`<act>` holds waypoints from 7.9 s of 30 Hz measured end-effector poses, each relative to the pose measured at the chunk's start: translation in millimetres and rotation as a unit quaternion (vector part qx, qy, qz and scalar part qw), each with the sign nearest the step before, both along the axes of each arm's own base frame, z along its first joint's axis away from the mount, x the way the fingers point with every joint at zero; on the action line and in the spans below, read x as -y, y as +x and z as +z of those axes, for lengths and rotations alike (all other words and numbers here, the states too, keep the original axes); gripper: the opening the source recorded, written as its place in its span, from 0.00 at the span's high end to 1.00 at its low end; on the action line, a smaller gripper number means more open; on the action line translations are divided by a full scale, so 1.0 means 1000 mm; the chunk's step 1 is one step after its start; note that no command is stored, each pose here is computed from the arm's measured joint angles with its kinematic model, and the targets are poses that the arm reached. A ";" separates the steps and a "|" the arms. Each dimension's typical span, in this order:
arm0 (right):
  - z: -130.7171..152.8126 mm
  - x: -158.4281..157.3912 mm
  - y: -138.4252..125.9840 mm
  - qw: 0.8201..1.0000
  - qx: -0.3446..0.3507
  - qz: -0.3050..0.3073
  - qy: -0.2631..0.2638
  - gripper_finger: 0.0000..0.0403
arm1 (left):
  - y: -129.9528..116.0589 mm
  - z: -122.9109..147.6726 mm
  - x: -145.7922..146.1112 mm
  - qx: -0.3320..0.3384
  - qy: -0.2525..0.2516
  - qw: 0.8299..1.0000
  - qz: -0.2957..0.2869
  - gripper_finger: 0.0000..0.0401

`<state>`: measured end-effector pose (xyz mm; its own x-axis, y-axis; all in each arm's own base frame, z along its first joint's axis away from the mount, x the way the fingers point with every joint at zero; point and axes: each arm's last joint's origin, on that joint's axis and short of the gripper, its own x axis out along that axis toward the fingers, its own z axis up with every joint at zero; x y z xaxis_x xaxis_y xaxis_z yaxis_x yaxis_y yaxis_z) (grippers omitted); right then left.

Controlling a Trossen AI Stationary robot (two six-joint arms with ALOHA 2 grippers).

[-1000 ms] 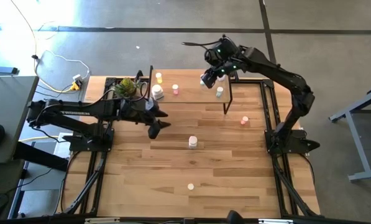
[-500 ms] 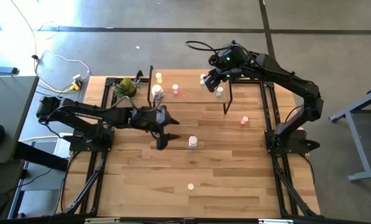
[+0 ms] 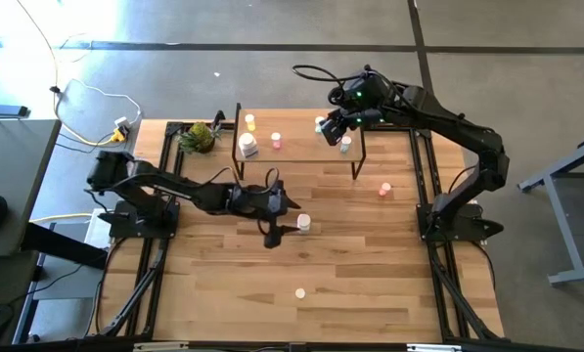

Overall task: Pick and place medicine bottles onto shelf by color
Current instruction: Put the white and blue medicine bottle on the shelf, then put the pink medicine bottle on the shelf

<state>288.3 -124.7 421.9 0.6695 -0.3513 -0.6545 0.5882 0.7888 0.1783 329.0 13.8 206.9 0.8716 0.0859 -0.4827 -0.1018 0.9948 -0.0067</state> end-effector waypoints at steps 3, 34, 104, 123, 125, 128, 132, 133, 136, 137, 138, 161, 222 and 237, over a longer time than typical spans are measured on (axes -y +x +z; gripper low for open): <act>0.000 0.000 0.000 1.000 0.000 0.000 0.000 0.57 | 0.006 -0.012 -0.001 -0.008 0.009 1.000 0.006 0.25; 0.000 0.000 0.000 1.000 -0.001 0.001 -0.001 0.57 | 0.024 -0.060 -0.012 -0.033 0.016 0.999 0.036 0.29; 0.032 -0.004 -0.037 0.998 0.019 -0.024 -0.060 0.57 | -0.050 0.122 -0.201 0.062 0.050 0.935 0.347 0.58; 0.031 0.005 -0.042 0.993 0.051 -0.109 0.001 0.57 | -0.052 0.095 -0.199 -0.008 -0.022 0.883 0.468 0.58; 0.031 0.004 -0.042 0.993 0.052 -0.111 0.004 0.57 | -0.052 0.097 -0.199 -0.008 -0.002 0.881 0.472 0.58; 0.029 0.002 -0.042 0.993 0.047 -0.110 0.018 0.57 | -0.051 0.098 -0.199 -0.008 0.003 0.882 0.471 0.58; 0.025 -0.005 -0.043 0.993 0.022 -0.108 0.039 0.57 | -0.051 0.097 -0.198 -0.007 -0.005 0.888 0.459 0.58; 0.023 -0.008 -0.043 0.993 0.016 -0.108 0.046 0.57 | -0.051 0.097 -0.198 -0.007 -0.007 0.890 0.456 0.58; 0.020 -0.016 -0.043 0.992 -0.002 -0.107 0.063 0.57 | -0.050 0.097 -0.198 -0.007 -0.009 0.891 0.453 0.58; 0.019 -0.019 -0.043 0.992 -0.009 -0.108 0.068 0.57 | -0.050 0.096 -0.198 -0.009 -0.010 0.892 0.452 0.58; 0.018 -0.022 -0.043 0.991 -0.014 -0.110 0.071 0.57 | -0.049 0.095 -0.199 -0.011 -0.011 0.892 0.452 0.58; 0.004 -0.067 -0.043 0.983 -0.096 -0.135 0.083 0.57 | -0.048 0.086 -0.204 -0.032 -0.010 0.899 0.437 0.36; -0.221 -0.092 -0.130 0.891 -0.118 -0.407 0.163 0.57 | -0.116 0.133 -0.083 0.033 -0.088 0.958 0.271 0.30; -0.253 -0.084 -0.136 0.884 -0.091 -0.432 0.155 0.57 | -0.116 0.133 -0.083 0.032 -0.087 0.958 0.271 0.30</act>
<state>151.8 -41.0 169.2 0.1130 -0.4648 -0.8782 0.9881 -0.0402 0.1485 213.3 96.7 339.6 0.7504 0.4569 -0.4776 -0.5964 0.7795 -0.1914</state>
